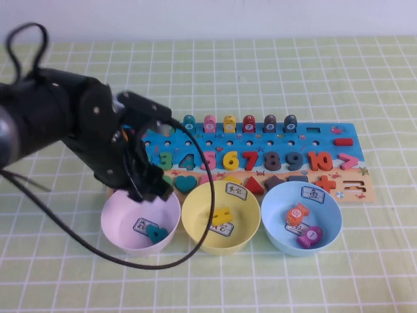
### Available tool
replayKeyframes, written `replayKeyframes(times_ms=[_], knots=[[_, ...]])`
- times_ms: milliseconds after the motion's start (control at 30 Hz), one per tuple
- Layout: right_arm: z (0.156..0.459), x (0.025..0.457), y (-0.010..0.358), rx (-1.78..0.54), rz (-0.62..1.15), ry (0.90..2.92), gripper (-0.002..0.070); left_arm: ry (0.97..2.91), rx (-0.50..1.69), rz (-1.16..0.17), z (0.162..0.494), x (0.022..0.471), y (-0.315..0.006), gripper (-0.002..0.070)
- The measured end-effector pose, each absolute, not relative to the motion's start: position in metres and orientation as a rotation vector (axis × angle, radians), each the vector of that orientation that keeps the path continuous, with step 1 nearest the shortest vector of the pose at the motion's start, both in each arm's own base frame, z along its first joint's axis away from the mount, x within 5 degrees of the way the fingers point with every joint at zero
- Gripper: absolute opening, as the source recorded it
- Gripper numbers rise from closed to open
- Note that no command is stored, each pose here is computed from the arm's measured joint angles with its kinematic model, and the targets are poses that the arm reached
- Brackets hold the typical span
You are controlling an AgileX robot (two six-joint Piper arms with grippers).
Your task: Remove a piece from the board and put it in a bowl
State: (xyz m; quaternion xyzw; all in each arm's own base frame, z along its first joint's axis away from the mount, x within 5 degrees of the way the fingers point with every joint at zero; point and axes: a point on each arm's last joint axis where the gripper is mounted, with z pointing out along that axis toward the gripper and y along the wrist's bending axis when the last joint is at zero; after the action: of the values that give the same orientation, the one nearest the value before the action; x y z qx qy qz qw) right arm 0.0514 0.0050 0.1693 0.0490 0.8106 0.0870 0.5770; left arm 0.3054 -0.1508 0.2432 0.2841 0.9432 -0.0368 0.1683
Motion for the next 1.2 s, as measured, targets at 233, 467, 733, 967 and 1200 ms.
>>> replayKeyframes(times_ms=[233, 467, 733, 967, 1200], knots=[[0.169, 0.051, 0.005, 0.115, 0.204, 1.897, -0.0019, 2.367, 0.743, -0.128, 0.337, 0.264, -0.129, 0.0028], [0.169, 0.051, 0.005, 0.115, 0.204, 1.897, -0.0019, 2.192, 0.700, -0.169, 0.386, 0.206, -0.102, 0.0001], [0.169, 0.051, 0.005, 0.115, 0.204, 1.897, -0.0019, 2.025, 0.616, -0.241, 0.348, 0.126, -0.065, 0.0000], [0.169, 0.051, 0.005, 0.115, 0.204, 1.897, -0.0019, 1.885, 0.574, -0.259, 0.339, 0.077, -0.041, 0.0000], [0.169, 0.051, 0.005, 0.115, 0.204, 1.897, -0.0019, 1.910, 0.578, -0.262, 0.326, 0.066, -0.036, -0.0001]])
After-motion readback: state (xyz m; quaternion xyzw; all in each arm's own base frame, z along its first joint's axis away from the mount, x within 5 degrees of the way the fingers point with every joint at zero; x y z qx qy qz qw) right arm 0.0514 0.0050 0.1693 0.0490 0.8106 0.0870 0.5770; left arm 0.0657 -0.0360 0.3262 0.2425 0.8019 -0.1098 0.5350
